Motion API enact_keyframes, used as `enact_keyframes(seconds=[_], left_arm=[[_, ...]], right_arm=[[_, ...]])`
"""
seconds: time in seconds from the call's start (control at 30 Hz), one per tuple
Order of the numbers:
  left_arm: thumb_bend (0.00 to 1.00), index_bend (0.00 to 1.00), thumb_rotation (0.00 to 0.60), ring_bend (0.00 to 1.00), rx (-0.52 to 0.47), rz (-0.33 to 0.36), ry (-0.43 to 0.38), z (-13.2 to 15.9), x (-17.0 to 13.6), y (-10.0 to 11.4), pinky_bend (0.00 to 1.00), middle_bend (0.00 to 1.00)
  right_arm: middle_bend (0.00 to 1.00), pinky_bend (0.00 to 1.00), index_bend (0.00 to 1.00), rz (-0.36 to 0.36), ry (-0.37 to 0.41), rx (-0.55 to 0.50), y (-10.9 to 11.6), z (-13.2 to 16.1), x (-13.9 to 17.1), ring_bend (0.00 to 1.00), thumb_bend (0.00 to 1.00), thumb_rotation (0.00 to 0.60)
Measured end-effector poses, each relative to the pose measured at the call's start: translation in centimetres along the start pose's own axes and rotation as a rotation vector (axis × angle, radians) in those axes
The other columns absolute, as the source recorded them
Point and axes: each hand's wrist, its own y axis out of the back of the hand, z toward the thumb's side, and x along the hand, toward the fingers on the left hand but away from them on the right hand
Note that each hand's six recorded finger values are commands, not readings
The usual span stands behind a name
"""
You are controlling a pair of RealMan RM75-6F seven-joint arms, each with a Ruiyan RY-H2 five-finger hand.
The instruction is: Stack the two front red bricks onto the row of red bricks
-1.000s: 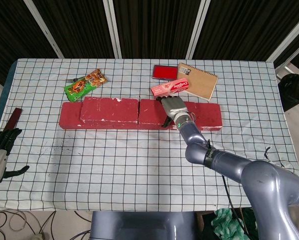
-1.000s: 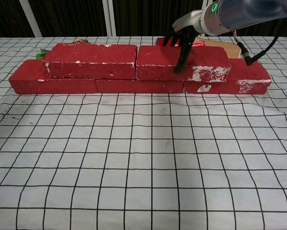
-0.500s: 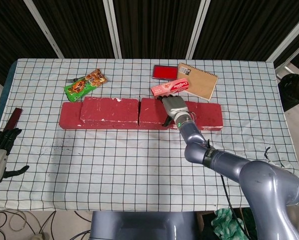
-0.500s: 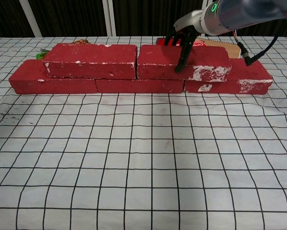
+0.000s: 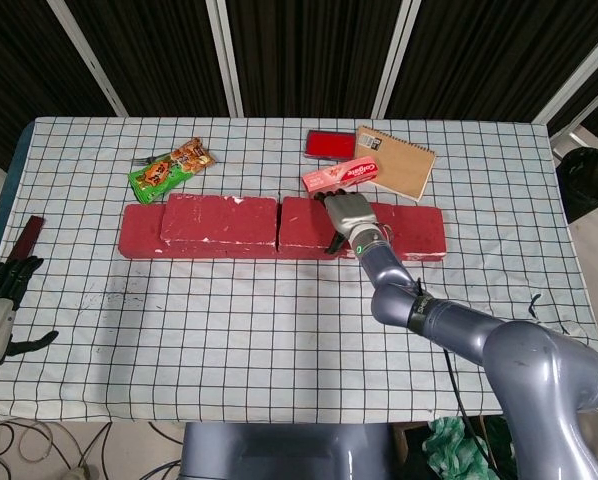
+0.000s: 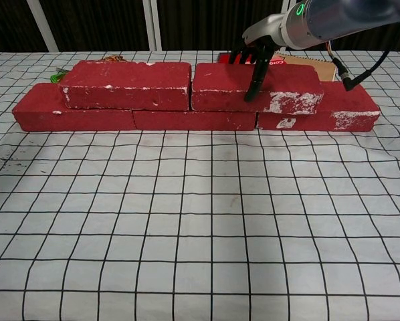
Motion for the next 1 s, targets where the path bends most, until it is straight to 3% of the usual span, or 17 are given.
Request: enact_keyframes(seconds=[1.0], left_arm=[[0.0, 0.05, 0.6, 0.0, -0.003, 0.0, -0.001, 0.0, 0.0, 0.0, 0.0, 0.05]], right_arm=[[0.09, 0.14, 0.13, -0.01, 0.037, -0.043, 0.2, 0.8, 0.1, 0.04, 0.2, 0.6]])
